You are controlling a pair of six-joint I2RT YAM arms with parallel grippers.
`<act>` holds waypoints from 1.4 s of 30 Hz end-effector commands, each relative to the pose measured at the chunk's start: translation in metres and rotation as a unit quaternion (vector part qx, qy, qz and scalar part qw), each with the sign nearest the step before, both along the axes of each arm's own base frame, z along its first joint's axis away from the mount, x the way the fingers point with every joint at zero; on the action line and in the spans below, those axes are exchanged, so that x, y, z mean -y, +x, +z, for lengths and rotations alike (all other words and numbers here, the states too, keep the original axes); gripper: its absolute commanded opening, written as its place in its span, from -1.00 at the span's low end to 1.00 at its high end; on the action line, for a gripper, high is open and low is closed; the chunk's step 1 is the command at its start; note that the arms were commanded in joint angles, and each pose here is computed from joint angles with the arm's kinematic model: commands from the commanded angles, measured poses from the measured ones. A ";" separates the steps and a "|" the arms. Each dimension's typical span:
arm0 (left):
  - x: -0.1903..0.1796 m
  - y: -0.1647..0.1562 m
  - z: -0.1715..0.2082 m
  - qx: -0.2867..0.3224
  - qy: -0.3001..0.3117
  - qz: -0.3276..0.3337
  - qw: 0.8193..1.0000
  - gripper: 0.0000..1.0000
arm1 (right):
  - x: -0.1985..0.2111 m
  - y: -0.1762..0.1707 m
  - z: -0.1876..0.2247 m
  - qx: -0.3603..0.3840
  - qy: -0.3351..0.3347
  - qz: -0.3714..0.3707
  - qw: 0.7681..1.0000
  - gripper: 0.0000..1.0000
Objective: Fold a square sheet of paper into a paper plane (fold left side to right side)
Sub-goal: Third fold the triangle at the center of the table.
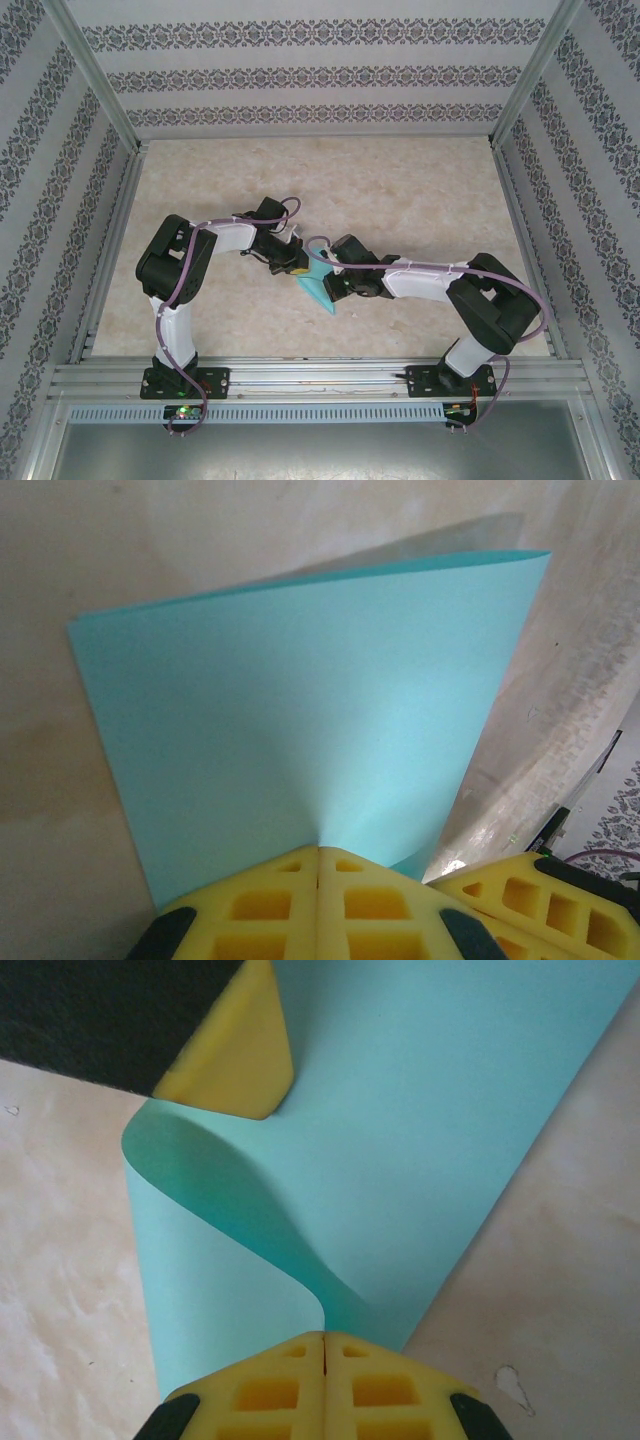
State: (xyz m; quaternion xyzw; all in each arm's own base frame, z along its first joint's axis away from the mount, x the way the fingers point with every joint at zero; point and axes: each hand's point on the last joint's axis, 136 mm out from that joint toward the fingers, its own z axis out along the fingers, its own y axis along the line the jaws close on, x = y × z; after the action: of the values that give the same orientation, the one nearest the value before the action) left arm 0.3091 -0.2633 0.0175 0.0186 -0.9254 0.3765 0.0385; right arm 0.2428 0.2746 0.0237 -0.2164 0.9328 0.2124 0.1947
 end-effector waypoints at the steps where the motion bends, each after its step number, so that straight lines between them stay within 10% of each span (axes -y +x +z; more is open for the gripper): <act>1: -0.017 -0.019 -0.032 -0.031 0.067 -0.001 0.997 -0.91 | 0.000 0.006 0.000 0.007 -0.012 0.000 1.000 -1.00; 42: -0.017 -0.019 -0.032 -0.032 0.068 -0.001 0.997 -0.91 | -0.002 0.008 -0.002 0.007 -0.020 0.008 1.000 -1.00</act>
State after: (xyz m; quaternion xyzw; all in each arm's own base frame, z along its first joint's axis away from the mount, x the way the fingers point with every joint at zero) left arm 0.3093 -0.2631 0.0174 0.0185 -0.9257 0.3760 0.0379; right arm 0.2446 0.2736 0.0177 -0.2252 0.9357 0.1974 0.1863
